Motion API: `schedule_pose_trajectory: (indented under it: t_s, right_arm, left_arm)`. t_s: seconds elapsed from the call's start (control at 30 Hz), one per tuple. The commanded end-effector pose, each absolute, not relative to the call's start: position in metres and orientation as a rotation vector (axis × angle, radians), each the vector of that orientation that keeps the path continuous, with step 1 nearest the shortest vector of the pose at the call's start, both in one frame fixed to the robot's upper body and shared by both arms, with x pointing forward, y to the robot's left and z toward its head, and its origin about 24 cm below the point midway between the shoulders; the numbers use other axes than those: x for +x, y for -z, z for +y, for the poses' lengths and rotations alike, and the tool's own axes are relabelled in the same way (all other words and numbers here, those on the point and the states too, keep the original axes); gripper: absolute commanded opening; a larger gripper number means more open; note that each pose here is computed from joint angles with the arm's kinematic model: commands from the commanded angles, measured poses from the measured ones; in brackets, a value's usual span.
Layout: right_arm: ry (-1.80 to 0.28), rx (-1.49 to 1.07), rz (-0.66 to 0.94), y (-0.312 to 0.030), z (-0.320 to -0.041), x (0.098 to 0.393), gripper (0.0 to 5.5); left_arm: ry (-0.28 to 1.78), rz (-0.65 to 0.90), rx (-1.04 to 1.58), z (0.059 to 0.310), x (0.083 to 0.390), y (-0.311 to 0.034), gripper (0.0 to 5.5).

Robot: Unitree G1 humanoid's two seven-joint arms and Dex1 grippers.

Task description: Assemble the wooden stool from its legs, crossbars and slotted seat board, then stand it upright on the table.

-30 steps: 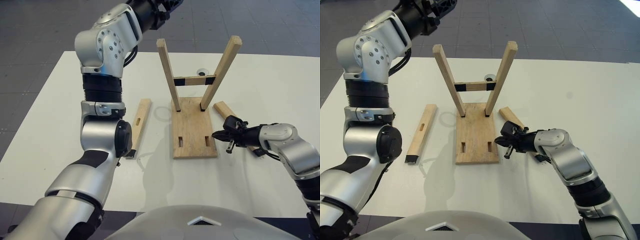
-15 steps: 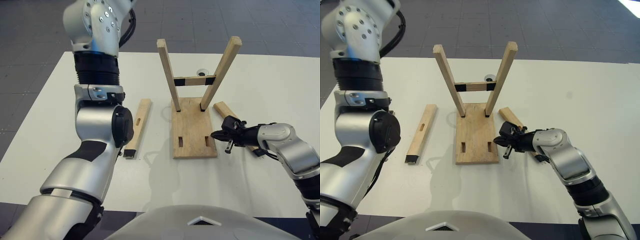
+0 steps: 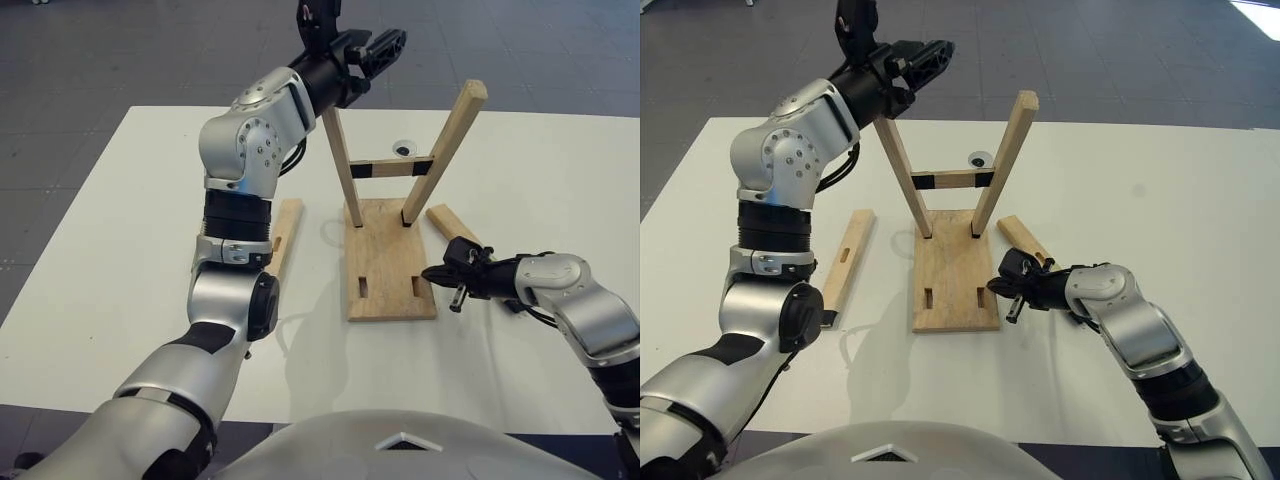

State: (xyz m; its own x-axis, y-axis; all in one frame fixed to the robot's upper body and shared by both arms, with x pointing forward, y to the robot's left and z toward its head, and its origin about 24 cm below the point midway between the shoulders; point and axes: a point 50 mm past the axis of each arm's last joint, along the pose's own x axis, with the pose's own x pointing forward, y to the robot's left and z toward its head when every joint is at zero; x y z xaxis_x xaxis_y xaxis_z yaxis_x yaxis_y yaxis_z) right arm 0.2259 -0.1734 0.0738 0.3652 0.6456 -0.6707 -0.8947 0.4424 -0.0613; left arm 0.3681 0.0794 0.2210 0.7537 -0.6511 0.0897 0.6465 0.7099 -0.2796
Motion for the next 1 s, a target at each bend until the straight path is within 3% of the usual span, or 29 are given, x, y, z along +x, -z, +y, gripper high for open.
schedule_pose_trajectory:
  t_s: [0.03,0.13,0.2,0.27,0.33,0.4,0.57,0.73,0.8,0.87,1.0]
  right_arm:
    - [-1.019,-0.448,0.708,-0.061,-0.179,0.221,0.10]
    - [-1.011,-0.443,0.707,-0.061,-0.178,0.220,0.10]
    - [-1.008,-0.434,0.715,-0.058,-0.178,0.220,0.10]
    - [-0.996,-0.416,0.716,-0.056,-0.179,0.223,0.10]
    - [-0.957,-0.360,0.705,-0.053,-0.178,0.234,0.10]
    - [-0.915,-0.273,0.701,-0.048,-0.177,0.242,0.10]
    - [-0.829,-0.066,0.688,-0.034,-0.166,0.271,0.10]
    - [-0.806,-0.008,0.613,-0.046,-0.155,0.287,0.10]
    - [-0.772,0.073,0.455,-0.080,-0.155,0.284,0.10]
    - [-0.706,0.157,0.279,-0.114,-0.160,0.273,0.10]
    - [-0.443,0.179,0.075,-0.135,-0.171,0.256,0.10]
  left_arm:
    - [0.745,-0.213,-0.265,0.100,0.349,-0.275,3.18]
    - [0.743,-0.300,-0.273,0.131,0.335,-0.291,3.18]
    - [0.722,-0.240,-0.210,0.162,0.331,-0.276,3.18]
    - [0.661,-0.091,-0.062,0.200,0.329,-0.239,3.18]
    - [0.472,0.110,0.173,0.254,0.324,-0.200,3.18]
    - [0.410,0.196,0.247,0.273,0.317,-0.182,3.18]
    - [0.518,0.261,0.130,0.237,0.304,-0.146,3.18]
    - [0.500,0.358,0.139,0.224,0.295,-0.123,3.18]
    - [0.427,0.350,0.140,0.217,0.293,-0.120,3.18]
    - [0.325,0.240,0.088,0.207,0.290,-0.125,3.18]
    - [0.130,0.100,0.036,0.195,0.272,-0.115,3.18]
